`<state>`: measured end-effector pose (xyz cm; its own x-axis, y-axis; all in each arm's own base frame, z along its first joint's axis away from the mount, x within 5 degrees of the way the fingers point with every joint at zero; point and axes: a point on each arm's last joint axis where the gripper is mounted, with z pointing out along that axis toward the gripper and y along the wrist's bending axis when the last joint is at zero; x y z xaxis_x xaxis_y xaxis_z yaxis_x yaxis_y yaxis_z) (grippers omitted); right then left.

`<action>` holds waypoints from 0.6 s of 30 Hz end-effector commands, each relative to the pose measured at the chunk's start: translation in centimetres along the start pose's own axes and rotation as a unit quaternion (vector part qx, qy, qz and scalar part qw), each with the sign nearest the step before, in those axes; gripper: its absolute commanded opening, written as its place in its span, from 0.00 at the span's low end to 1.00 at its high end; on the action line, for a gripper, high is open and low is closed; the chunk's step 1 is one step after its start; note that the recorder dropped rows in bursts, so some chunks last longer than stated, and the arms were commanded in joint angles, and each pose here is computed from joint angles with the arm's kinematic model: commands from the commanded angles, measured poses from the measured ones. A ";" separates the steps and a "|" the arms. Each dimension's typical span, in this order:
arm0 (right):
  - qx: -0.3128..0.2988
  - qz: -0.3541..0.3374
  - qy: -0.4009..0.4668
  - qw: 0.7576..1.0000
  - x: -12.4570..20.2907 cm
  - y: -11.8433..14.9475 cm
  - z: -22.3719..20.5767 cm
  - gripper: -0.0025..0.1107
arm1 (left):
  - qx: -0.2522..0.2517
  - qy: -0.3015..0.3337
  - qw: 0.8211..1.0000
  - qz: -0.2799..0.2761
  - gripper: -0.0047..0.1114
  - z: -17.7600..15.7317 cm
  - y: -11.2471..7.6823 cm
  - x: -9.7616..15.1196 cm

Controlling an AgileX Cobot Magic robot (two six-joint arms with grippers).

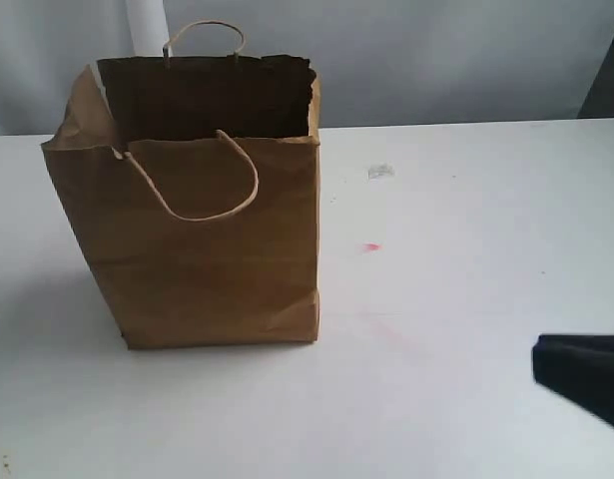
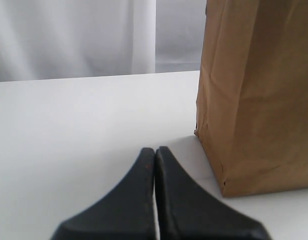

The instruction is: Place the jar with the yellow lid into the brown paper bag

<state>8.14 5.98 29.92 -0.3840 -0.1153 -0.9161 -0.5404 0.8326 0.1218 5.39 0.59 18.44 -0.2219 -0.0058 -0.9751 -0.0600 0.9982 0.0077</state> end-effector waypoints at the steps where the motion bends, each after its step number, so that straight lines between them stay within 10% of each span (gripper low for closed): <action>1: 0.050 -0.012 -0.086 0.995 -0.3 -1.2 -1.3 0.02 | 0.004 -0.004 1.000 -0.003 0.05 0.0 -0.1 -0.1; 18: 0.261 0.012 -0.230 0.937 6.3 -3.8 -3.7 0.02 | 0.004 -0.004 1.000 -0.003 0.05 0.0 -0.1 -0.1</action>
<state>5.37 0.32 25.87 0.0415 0.0634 -0.9971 -0.0795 0.9950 0.0599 5.39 0.59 18.44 -0.2219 -0.0058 -0.9751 -0.0600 0.9982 0.0077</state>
